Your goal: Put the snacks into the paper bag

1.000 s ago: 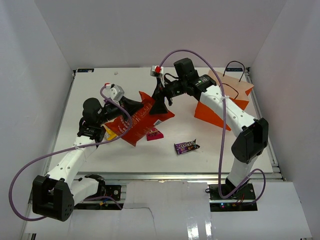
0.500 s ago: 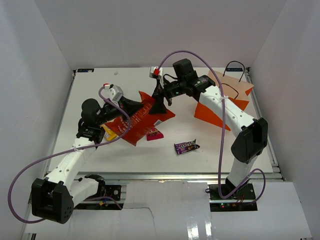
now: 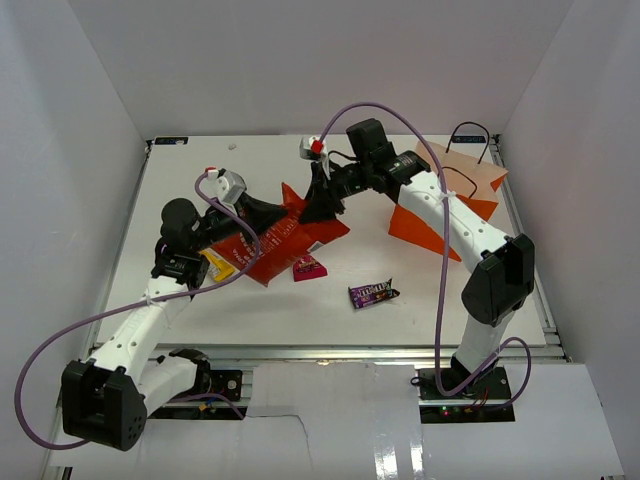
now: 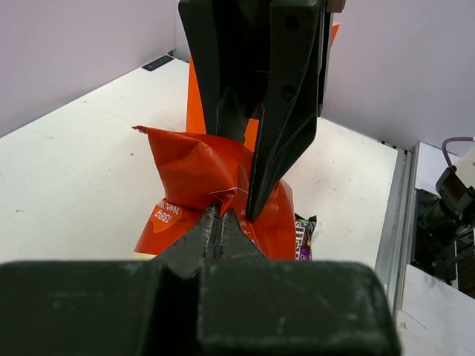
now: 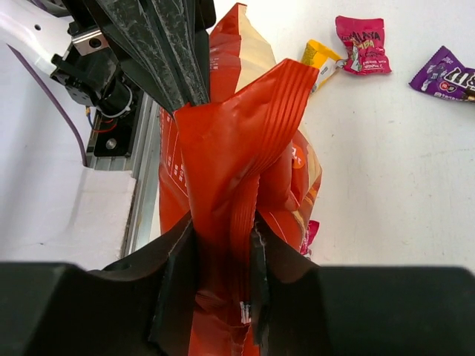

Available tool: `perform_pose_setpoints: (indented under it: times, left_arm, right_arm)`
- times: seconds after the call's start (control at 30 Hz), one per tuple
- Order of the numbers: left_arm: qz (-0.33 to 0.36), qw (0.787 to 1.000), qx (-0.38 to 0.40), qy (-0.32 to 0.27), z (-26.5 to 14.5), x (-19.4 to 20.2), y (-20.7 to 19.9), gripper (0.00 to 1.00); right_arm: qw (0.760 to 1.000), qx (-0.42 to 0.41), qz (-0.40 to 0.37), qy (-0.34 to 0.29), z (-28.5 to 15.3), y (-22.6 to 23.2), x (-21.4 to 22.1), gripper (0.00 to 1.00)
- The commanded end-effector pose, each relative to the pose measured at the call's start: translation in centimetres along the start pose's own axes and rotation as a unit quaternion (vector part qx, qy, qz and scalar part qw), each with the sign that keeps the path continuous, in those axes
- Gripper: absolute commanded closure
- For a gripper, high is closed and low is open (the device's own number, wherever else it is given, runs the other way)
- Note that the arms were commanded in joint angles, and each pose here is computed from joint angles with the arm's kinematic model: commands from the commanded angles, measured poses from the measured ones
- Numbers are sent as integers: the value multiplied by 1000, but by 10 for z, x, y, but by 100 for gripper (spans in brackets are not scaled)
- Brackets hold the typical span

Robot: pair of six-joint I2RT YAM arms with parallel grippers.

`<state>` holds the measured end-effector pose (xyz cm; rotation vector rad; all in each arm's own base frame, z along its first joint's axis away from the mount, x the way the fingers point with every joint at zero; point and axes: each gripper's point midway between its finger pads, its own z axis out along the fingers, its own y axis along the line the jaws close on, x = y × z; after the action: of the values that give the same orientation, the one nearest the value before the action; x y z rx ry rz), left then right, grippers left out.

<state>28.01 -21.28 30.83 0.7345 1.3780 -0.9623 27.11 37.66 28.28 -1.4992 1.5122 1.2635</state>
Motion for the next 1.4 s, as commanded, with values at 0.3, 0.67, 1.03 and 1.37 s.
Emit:
perform_pose_setpoints:
  times: [0.3,0.67,1.03,1.37]
  left_arm:
    - [38,993,-46,-98,-14,-80,-11,37]
    - [76,980,-99,-156,-41,-126,-23,31]
    - [41,986,-104,-122,-43,-78,-16,31]
    - [32,990,-94,-103,-41,-52,-15,31]
  right_arm:
    - [995,33,-75,-58,-52,-2,-58,92]
    - [958,154,-186,-153,-189,7,-159,92]
    - [882,364,-255,-154,-348,60,-179,92]
    - [833,477,-252,-123,-402,100,-166,92]
